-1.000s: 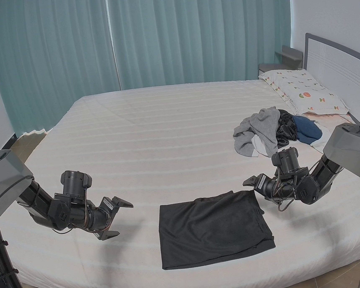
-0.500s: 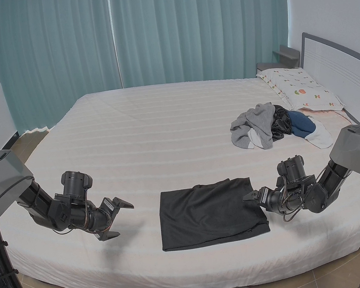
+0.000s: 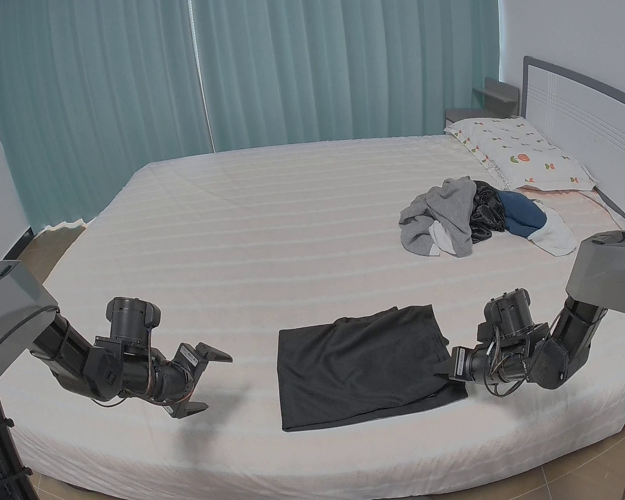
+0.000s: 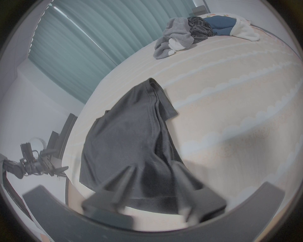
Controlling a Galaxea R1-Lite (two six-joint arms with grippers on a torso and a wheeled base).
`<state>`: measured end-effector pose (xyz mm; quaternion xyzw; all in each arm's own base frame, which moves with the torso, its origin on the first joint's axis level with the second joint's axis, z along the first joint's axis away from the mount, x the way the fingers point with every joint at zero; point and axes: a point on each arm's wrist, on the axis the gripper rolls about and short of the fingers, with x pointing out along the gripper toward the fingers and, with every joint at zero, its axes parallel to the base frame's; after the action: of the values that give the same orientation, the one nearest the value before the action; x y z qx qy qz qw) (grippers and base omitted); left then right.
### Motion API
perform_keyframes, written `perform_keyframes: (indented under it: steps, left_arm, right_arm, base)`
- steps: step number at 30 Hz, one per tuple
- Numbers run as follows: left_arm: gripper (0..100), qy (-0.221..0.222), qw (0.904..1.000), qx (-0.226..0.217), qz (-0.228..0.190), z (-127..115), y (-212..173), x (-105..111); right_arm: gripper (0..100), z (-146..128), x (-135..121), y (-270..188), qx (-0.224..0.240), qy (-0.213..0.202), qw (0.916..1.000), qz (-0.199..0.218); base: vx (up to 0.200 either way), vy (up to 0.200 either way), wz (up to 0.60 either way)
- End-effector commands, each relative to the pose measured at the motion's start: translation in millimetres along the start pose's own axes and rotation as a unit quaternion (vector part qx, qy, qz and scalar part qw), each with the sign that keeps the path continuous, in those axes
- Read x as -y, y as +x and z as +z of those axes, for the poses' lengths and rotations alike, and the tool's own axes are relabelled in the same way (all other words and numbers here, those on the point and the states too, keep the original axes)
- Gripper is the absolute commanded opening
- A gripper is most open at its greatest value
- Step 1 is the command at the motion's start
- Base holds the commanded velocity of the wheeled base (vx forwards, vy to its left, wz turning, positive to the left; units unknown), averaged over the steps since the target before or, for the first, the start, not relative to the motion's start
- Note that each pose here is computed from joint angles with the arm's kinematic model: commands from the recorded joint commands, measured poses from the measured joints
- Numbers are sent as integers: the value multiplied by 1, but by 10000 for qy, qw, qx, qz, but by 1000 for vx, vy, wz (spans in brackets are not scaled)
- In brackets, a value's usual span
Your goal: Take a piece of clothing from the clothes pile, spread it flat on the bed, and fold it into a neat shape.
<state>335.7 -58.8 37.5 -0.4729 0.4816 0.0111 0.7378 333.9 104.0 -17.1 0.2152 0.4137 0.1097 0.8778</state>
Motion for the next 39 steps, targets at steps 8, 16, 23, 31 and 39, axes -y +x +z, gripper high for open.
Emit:
perform_keyframes:
  steps: [8,16,23,31,39]
  left_arm:
    - [100,-1,10000,2,9,0,1,0]
    - [100,-4,10000,-2,15,0,1,-1]
    - [100,-21,10000,10,-20,1,1,2]
    - [100,40,10000,-31,-42,-2,4,6]
    - [100,73,9999,-49,-51,-4,5,7]
  right_arm:
    - [0,-4,5,-22,-6,-180,9998,-106]
    - [0,-9,8,-26,-99,-161,9997,-156]
    - [100,-5,6,-26,-30,-150,9998,-105]
    - [100,21,1,-29,594,319,9976,154]
    - [100,29,-1,-25,689,717,9947,258]
  base:
    - [0,0,0]
    - [0,0,0]
    - [0,0,0]
    - [0,-100,0]
    - [0,-200,0]
